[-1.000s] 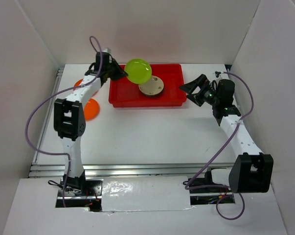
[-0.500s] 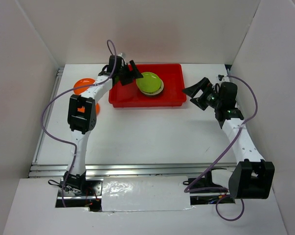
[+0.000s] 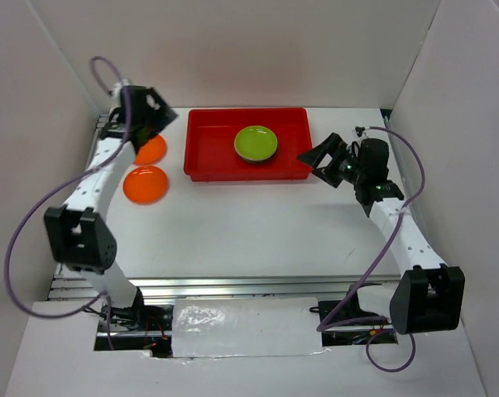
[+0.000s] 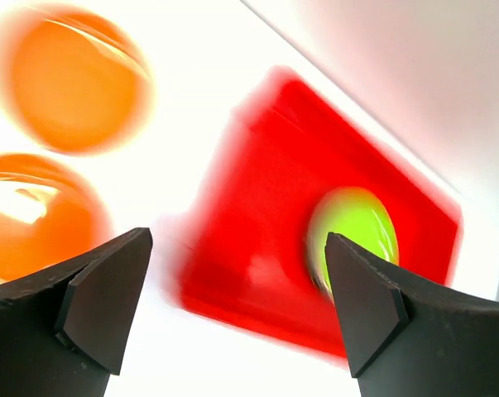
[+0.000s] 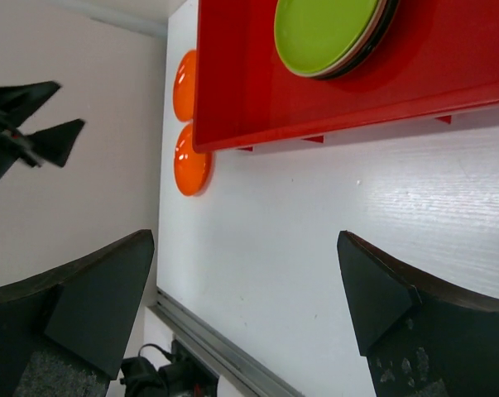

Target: Place the plates into the plastic bin on the countertop

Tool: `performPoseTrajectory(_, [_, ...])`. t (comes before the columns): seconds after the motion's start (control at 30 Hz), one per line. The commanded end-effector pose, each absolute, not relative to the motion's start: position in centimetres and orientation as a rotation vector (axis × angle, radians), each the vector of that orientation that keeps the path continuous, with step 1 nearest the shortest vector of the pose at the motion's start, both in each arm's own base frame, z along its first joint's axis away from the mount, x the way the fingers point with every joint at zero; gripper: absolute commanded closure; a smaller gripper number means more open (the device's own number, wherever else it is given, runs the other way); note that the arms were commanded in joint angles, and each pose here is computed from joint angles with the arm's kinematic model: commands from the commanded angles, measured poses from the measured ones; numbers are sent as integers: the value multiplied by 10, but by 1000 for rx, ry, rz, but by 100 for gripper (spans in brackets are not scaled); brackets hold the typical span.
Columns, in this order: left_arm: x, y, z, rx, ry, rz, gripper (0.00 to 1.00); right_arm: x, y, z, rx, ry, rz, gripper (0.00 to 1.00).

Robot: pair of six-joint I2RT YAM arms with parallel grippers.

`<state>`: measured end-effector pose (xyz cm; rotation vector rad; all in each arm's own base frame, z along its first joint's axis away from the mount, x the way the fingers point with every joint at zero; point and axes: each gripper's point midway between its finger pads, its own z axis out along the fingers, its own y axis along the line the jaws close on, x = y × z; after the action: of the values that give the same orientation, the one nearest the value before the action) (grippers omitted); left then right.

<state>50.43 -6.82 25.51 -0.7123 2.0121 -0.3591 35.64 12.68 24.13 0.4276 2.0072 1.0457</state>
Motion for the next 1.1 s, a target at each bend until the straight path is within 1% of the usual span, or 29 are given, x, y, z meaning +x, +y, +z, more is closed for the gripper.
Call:
performPoseTrajectory(0.0, [442,45,189,-1146,2008,10,1,363,136,251,355,1979,1041,0])
performPoseTrajectory(0.03, [432,71,180,-1224,1987,41,1,362,140,249,344,1983,1049,0])
performPoseTrajectory(0.07, [423,78,174,-1257,1985,27,1,363,142,250,338,1984,1056,0])
performPoseTrajectory(0.1, [412,85,153,-1293,2007,31,1,363,143,251,330,1983,1058,0])
performPoseTrajectory(0.13, [406,100,149,-1327,1988,24,1,363,147,251,319,1986,1067,0])
performPoseTrajectory(0.27, [389,106,112,-1364,2032,-41,1,361,152,250,302,1988,1079,0])
performPoseTrajectory(0.4, [393,96,88,-1317,2074,-159,1,361,157,248,282,2002,1084,0])
performPoseTrajectory(0.57, [394,93,45,-1345,2142,-153,1,359,158,244,280,2010,1084,0])
performPoseTrajectory(0.67, [393,93,25,-1367,2171,-149,9,360,157,245,278,2008,1079,0])
performPoseTrajectory(0.8, [388,92,13,-1402,2171,-147,34,361,157,246,280,2004,1080,0])
performPoseTrajectory(0.83, [387,93,12,-1408,2167,-141,36,362,157,246,283,2004,1082,0])
performPoseTrajectory(0.87, [386,94,11,-1422,2166,-141,41,362,158,245,283,2008,1082,0])
performPoseTrajectory(0.9, [385,96,10,-1429,2166,-135,59,363,157,245,286,2006,1081,0])
performPoseTrajectory(0.97, [381,96,10,-1439,2167,-134,69,363,157,243,290,2007,1082,0])
performPoseTrajectory(1.0, [378,97,10,-1442,2167,-128,82,364,157,244,288,2006,1080,0])
performPoseTrajectory(1.07, [373,99,16,-1438,2157,-120,89,364,157,243,291,2008,1083,0])
